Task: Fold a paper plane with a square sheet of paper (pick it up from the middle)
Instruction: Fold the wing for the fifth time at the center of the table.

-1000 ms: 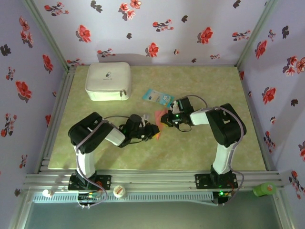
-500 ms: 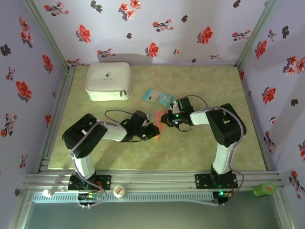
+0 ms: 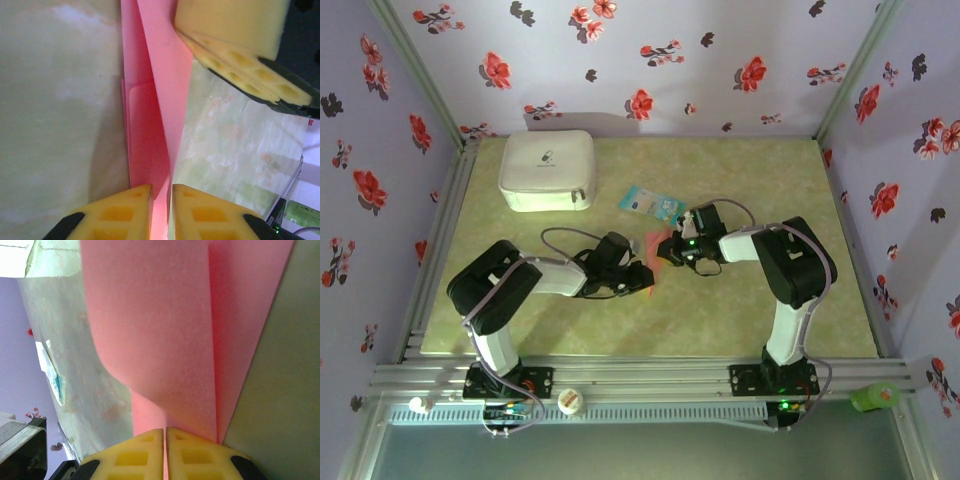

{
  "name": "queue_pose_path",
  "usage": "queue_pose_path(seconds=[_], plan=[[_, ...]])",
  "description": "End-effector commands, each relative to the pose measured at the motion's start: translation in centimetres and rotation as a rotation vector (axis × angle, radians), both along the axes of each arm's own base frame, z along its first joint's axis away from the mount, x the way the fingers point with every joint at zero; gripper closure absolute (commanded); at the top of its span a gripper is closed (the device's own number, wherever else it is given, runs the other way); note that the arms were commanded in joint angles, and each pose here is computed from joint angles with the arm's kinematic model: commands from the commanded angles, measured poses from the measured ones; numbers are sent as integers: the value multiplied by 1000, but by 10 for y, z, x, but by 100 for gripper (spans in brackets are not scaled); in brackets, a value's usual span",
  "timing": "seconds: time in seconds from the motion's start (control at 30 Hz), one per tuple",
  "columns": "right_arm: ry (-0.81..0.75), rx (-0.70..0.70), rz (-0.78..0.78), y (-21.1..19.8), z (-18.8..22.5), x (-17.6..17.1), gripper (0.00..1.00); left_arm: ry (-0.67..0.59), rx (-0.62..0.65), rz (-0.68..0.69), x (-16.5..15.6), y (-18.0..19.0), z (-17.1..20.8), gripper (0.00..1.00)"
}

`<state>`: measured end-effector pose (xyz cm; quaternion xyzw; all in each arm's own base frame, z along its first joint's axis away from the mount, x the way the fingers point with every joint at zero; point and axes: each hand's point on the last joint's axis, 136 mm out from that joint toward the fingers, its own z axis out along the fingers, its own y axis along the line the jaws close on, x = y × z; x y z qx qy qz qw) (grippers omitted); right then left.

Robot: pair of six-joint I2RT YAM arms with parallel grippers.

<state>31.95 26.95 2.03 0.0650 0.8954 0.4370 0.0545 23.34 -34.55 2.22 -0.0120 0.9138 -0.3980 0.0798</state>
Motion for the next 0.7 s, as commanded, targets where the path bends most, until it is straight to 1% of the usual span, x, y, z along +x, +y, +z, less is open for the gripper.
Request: queue_pose_path(seconds=[0.0,0.17,0.43,0.53,0.67], plan=[[61,-82,-10,-11,-23,-11,90,78,143,-34,-26,24,-27,80],[62,-80,-10,-11,-23,-11,90,68,166,-42,-26,27,-26,81],[66,-81,-8,-11,-24,-12,90,71,153,-60,-28,21,-26,89],[67,-80,-8,-11,-24,-12,90,78,153,-63,-32,23,-27,90],[69,-87,-12,-12,-25,-13,90,80,123,-70,-35,20,-22,87]])
